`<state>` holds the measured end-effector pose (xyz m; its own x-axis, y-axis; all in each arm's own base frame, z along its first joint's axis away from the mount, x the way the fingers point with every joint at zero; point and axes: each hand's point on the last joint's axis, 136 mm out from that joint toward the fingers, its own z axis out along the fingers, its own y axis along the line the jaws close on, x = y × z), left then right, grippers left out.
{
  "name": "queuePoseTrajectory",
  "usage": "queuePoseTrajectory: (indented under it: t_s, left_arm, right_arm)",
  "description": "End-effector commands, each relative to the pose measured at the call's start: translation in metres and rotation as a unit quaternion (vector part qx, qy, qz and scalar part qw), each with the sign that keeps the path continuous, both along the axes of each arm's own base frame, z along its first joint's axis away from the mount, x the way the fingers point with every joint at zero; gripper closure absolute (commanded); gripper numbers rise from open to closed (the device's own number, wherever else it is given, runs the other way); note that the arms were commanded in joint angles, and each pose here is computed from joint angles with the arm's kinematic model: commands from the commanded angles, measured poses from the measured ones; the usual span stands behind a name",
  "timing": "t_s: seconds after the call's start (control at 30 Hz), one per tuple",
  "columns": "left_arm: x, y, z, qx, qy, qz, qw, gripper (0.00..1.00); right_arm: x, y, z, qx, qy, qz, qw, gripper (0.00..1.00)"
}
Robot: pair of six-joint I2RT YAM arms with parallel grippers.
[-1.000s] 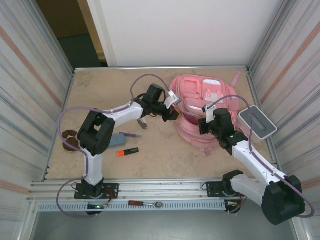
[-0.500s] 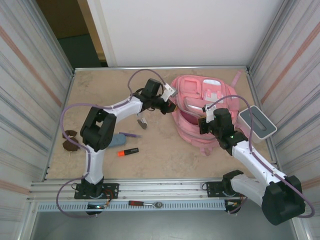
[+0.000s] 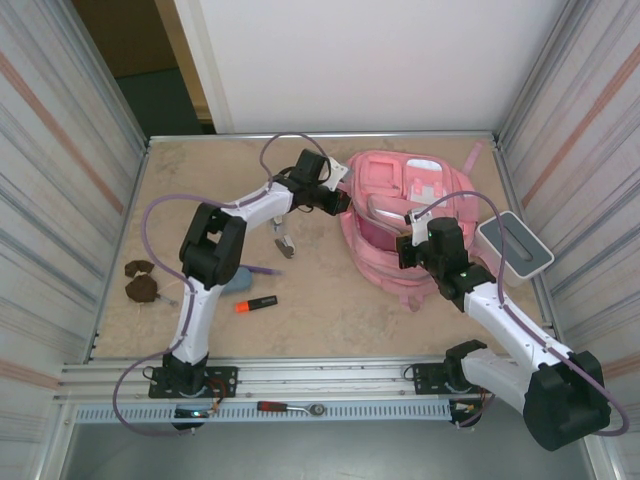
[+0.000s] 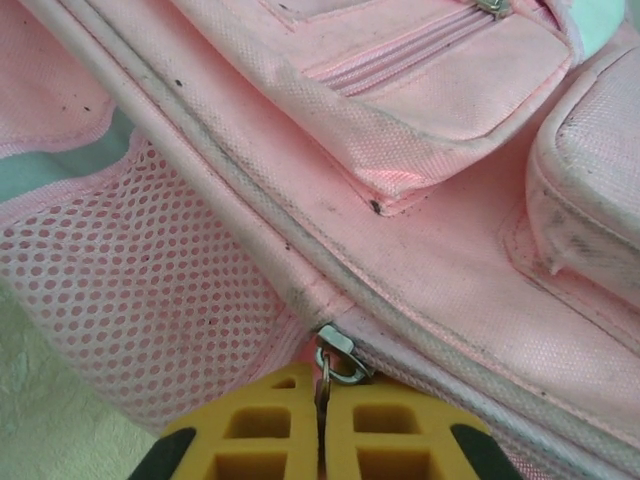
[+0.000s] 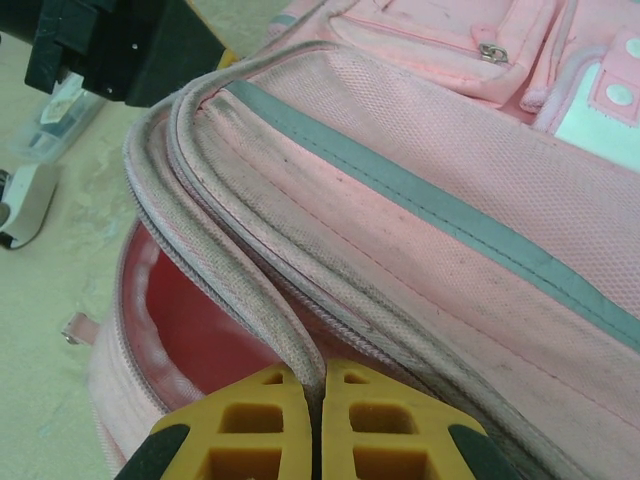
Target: Pack books, pencil case, and school supplies into a backpack
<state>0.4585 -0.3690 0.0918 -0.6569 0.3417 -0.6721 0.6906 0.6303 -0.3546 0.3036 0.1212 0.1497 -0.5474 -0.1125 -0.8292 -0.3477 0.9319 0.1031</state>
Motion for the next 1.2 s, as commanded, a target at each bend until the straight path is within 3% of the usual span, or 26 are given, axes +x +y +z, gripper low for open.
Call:
queuePoseTrajectory:
  t_s: [0.0,0.37,0.63,0.83,1.03,1.17]
  left_arm:
    - [0.027,0.039,-0.001,0.029,-0.008,0.082,0.996,0.84]
    - [-0.031,0.095,0.081,0.006,-0.099,0.139,0.985,0.43]
    - [-0.076,0.157,0.094,0.023,-0.137,0.226,0.964,0.15]
    - [-0.095,0.205,0.084,0.051,-0.122,0.299,0.945,0.02]
    - [-0.114,0.235,0.075,0.043,-0.128,0.359,0.923,0.01]
    - [-0.129,0.241,0.057,0.044,-0.095,0.359,0.927,0.01]
  right_arm:
    - [-0.004,-0.011,-0.002,0.007,0.010,-0.027,1.000,1.00]
    - [-0.001,0.001,0.025,0.040,0.009,-0.013,0.999,1.00]
    - [0.022,0.014,0.058,0.012,0.019,-0.010,1.000,1.00]
    - [0.050,0.045,0.057,0.007,0.061,-0.001,0.998,1.00]
    - [0.079,0.070,0.073,0.002,0.075,0.011,0.997,1.00]
    - [0.093,0.075,0.085,0.020,0.089,0.021,0.996,1.00]
